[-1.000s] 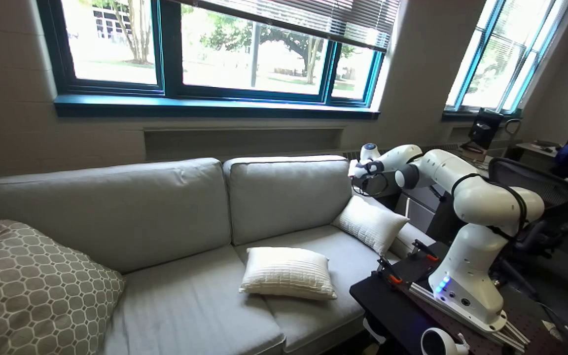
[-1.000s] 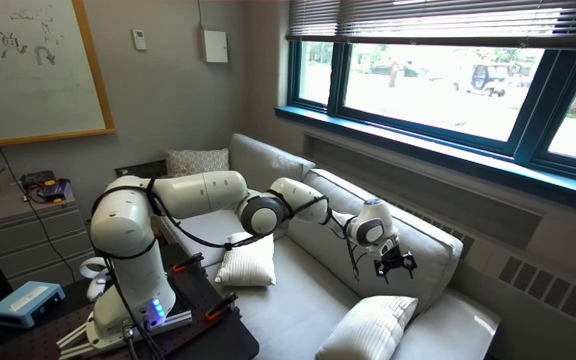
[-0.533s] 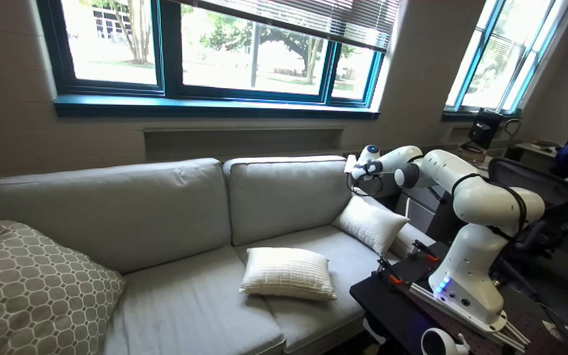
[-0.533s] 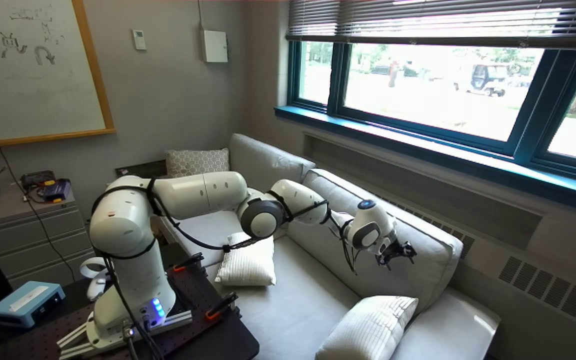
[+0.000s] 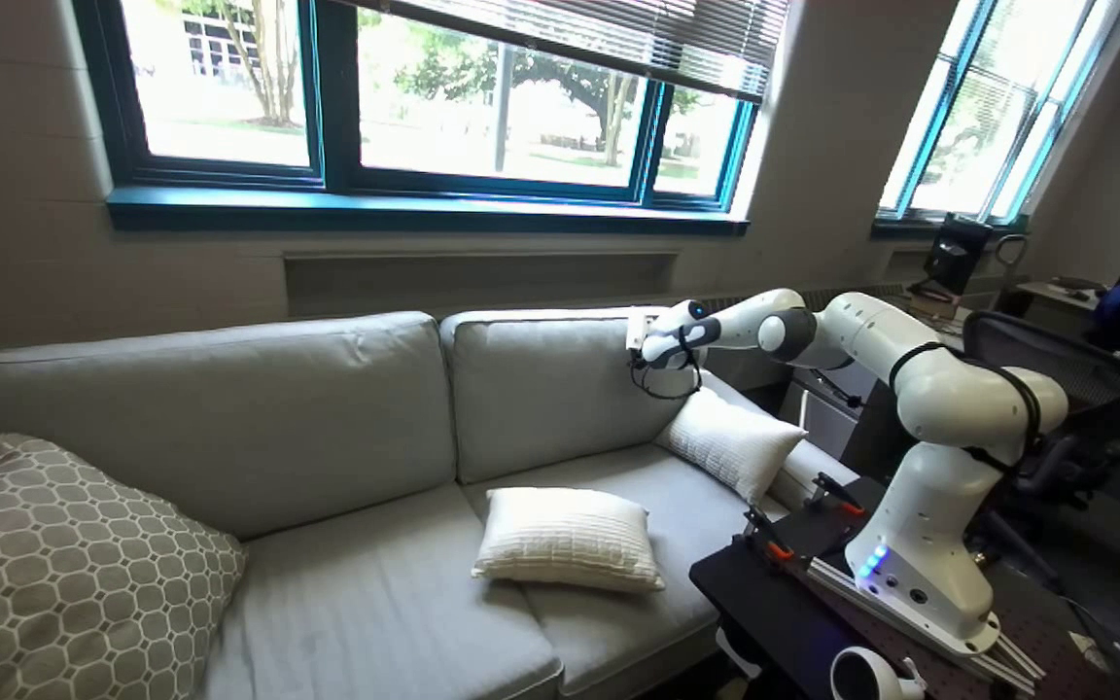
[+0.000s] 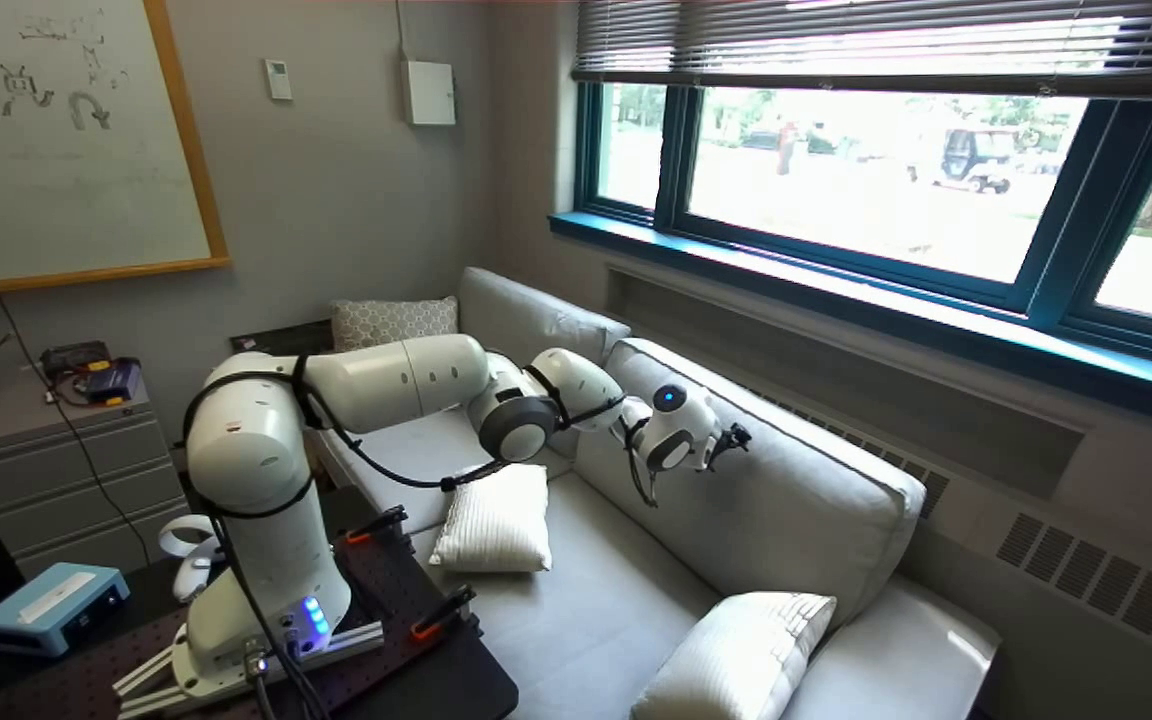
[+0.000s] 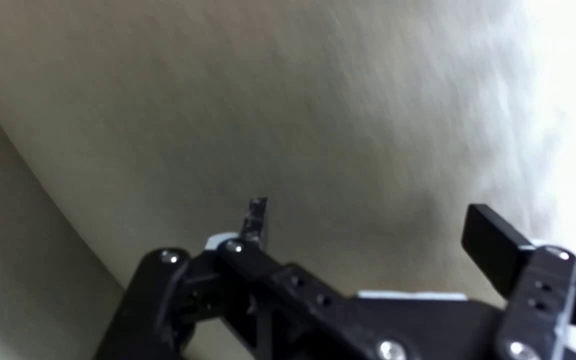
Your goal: Move the small pillows to the right
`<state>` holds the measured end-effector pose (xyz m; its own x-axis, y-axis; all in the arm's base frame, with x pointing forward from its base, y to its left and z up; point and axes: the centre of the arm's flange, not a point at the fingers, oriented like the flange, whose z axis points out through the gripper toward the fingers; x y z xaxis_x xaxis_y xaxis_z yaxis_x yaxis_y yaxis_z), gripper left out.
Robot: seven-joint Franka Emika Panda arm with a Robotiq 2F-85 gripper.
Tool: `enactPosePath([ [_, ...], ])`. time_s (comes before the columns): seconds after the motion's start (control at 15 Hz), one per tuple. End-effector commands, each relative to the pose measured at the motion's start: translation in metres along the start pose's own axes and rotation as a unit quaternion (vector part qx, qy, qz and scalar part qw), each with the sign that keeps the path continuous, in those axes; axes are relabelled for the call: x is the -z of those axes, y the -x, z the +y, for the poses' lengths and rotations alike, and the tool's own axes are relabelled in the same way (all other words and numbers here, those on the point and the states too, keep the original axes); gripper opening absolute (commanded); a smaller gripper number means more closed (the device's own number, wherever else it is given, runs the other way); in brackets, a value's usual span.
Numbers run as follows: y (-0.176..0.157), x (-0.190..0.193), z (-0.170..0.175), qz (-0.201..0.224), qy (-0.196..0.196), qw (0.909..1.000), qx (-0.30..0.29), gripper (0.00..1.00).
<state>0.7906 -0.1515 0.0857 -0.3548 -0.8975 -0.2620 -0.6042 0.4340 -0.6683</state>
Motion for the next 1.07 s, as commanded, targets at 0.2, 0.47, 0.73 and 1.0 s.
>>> enactPosePath([
  [0.2, 0.073, -0.003, 0.067, -0.075, 0.008, 0.9954, 0.060, 1.00],
  [0.47, 0.069, 0.000, 0.065, -0.075, 0.007, 0.9951, 0.064, 1.00],
  [0.73, 0.042, -0.021, 0.070, -0.114, 0.064, 0.9911, 0.020, 1.00],
  [1.0, 0.047, -0.023, 0.080, -0.108, 0.148, 0.9810, -0.064, 1.00],
])
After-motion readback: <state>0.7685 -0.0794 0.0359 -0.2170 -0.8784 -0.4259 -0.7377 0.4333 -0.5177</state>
